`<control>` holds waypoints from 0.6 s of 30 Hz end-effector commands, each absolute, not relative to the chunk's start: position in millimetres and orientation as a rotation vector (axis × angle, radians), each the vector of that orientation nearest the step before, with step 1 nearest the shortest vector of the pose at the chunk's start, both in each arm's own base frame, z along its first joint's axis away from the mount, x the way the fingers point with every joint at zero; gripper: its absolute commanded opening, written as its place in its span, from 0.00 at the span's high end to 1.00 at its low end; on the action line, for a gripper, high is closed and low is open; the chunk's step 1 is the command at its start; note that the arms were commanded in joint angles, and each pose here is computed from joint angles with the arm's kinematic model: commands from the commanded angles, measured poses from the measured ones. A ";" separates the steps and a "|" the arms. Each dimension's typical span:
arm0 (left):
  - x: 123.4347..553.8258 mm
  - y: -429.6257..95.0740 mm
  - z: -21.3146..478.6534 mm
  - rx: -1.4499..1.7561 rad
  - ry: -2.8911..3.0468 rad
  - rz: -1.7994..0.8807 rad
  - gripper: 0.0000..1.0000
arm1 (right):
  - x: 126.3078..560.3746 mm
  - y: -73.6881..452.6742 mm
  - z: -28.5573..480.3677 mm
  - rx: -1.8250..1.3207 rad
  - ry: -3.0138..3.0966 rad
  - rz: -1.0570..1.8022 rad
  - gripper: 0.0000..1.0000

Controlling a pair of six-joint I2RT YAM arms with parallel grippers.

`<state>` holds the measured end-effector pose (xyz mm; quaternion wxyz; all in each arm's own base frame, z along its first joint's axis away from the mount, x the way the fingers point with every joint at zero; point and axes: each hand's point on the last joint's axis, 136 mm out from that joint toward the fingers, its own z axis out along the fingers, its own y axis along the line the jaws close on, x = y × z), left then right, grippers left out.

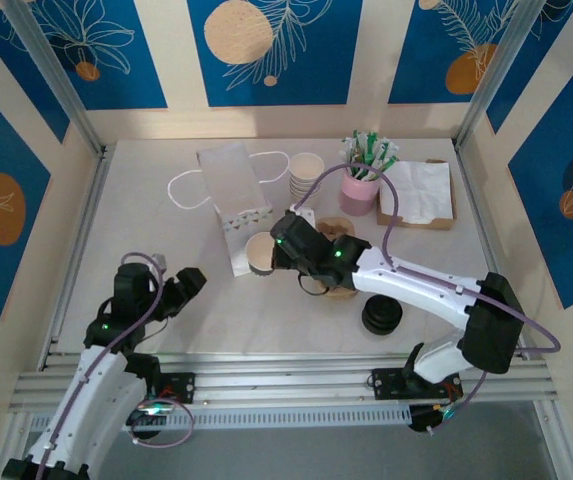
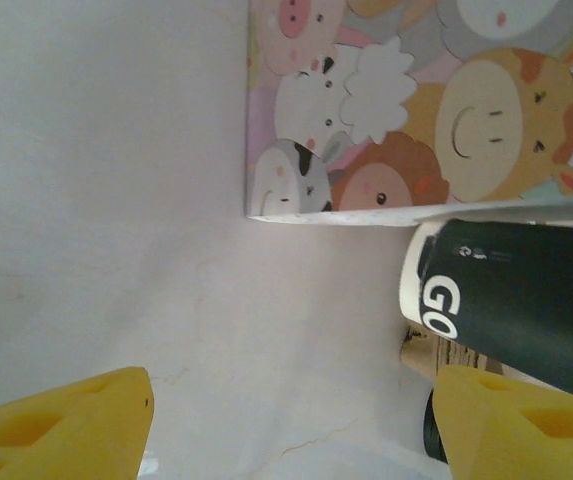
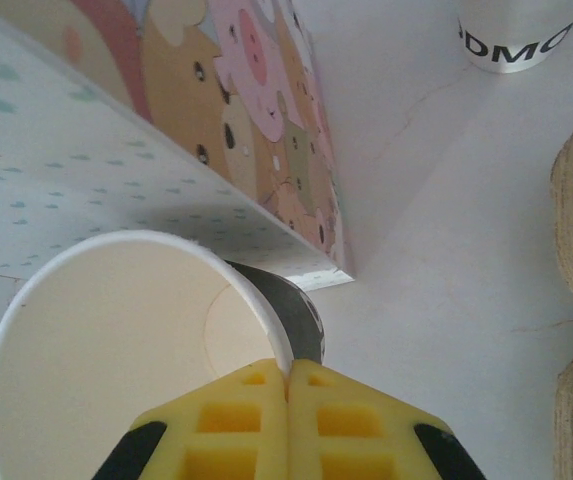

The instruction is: Pack the takeout coffee

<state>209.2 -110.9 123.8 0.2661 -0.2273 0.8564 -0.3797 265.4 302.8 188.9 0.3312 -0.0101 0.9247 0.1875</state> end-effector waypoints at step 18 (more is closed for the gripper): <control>207.2 -172.5 103.0 -0.434 2.360 -1.045 0.24 | 220.7 248.1 132.7 0.131 2.601 0.269 0.96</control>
